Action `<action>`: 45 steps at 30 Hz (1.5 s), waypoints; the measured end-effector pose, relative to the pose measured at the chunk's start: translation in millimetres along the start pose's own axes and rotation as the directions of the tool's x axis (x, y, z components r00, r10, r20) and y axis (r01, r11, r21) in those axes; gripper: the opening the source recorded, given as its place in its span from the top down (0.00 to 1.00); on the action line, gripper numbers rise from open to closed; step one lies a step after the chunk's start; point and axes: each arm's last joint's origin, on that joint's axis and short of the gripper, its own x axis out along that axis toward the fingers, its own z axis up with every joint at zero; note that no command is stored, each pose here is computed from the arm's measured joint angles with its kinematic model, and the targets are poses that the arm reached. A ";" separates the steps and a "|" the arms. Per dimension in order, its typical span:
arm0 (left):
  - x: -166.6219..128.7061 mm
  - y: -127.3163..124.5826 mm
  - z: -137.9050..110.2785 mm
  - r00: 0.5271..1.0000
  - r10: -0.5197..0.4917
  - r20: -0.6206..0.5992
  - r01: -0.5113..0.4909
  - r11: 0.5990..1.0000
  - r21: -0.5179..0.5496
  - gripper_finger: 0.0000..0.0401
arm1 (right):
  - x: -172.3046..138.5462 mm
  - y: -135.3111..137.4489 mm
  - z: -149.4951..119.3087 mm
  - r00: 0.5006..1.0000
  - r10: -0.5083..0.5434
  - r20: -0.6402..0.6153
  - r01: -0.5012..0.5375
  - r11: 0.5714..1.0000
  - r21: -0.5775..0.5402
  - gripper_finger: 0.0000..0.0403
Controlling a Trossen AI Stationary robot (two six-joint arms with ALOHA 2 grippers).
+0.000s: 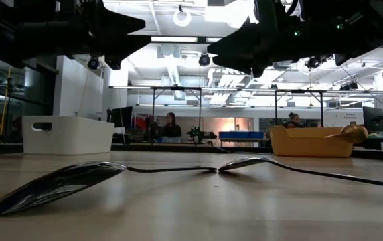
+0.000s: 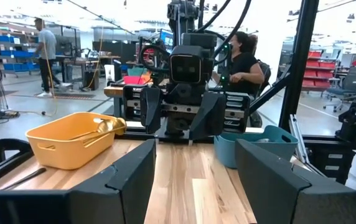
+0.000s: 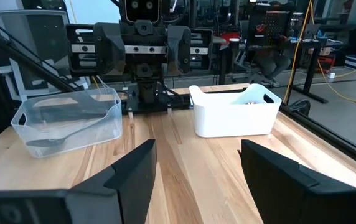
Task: Sort silverware by color (type)
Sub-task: Put the black spoon into the transparent bin
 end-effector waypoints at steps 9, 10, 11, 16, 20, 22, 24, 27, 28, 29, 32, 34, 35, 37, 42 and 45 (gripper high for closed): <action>0.0 0.0 -0.1 1.000 0.000 -0.001 0.000 1.000 0.000 0.47 | 0.0 0.1 -1.0 1.000 0.000 -0.010 0.000 1.000 -0.003 0.44; 0.0 0.0 -0.1 1.000 0.000 -0.001 0.000 1.000 0.000 0.47 | 0.0 0.1 -1.2 1.000 0.000 -0.012 0.000 1.000 -0.003 0.44; 0.0 0.1 -0.1 1.000 0.000 -0.001 0.000 1.000 0.000 0.47 | 0.0 0.1 -1.4 1.000 0.000 -0.014 0.000 1.000 -0.004 0.44; 0.0 0.0 -0.1 1.000 0.000 -0.001 0.000 1.000 0.000 0.47 | -0.1 0.1 -1.5 1.000 0.000 -0.015 0.000 1.000 0.013 0.44; 0.0 0.1 -0.1 1.000 0.004 -0.001 -0.004 1.000 0.000 0.47 | -0.1 0.1 -1.5 1.000 0.000 -0.016 0.000 1.000 0.018 0.44; 0.0 0.6 -0.1 1.000 0.019 -0.001 -0.019 1.000 0.000 0.47 | -0.1 0.0 -1.8 1.000 0.000 -0.019 0.000 1.000 0.018 0.44; 0.0 0.9 -0.1 1.000 0.031 0.000 -0.031 1.000 0.000 0.47 | -0.1 0.0 -2.2 1.000 0.000 -0.023 0.001 1.000 0.021 0.44; 0.0 1.1 -0.2 0.999 0.034 -0.001 -0.034 0.999 0.000 0.47 | 0.8 0.3 -3.5 0.999 -0.001 -0.048 0.007 0.990 0.141 0.44; 0.0 1.1 -0.2 0.999 0.034 -0.001 -0.034 0.999 0.000 0.47 | 2.9 2.0 -2.8 0.997 0.010 -0.072 0.005 0.979 0.206 0.44; 0.0 1.0 -0.2 0.999 0.034 -0.001 -0.034 0.999 -0.001 0.47 | 5.8 5.4 -2.0 0.993 0.039 -0.112 -0.007 0.963 0.271 0.44; 0.0 1.0 -0.3 0.999 0.034 -0.002 -0.034 0.999 0.000 0.47 | 12.3 28.2 1.0 0.931 0.141 -0.336 -0.007 0.928 0.372 0.44; 0.0 1.0 -0.4 0.999 0.034 -0.003 -0.034 0.999 0.000 0.47 | 10.2 49.8 5.0 0.838 0.154 -0.523 0.060 0.928 0.369 0.44; 0.0 1.1 -0.4 0.999 0.034 -0.003 -0.034 0.999 0.000 0.47 | 8.7 61.3 9.9 0.790 0.135 -0.598 0.105 0.931 0.349 0.44; 0.0 1.1 -0.7 0.999 0.034 -0.006 -0.034 0.999 0.000 0.47 | 3.7 85.0 21.4 0.699 0.091 -0.709 0.190 0.933 0.307 0.44; 0.1 1.1 -1.5 0.999 0.035 -0.015 -0.035 0.999 -0.014 0.47 | -5.3 138.1 38.1 0.515 0.022 -0.857 0.350 0.907 0.233 0.44; 0.0 1.1 -1.9 0.999 0.034 -0.020 -0.035 0.999 -0.036 0.47 | -0.6 161.3 33.2 0.460 -0.010 -0.888 0.385 0.903 0.189 0.44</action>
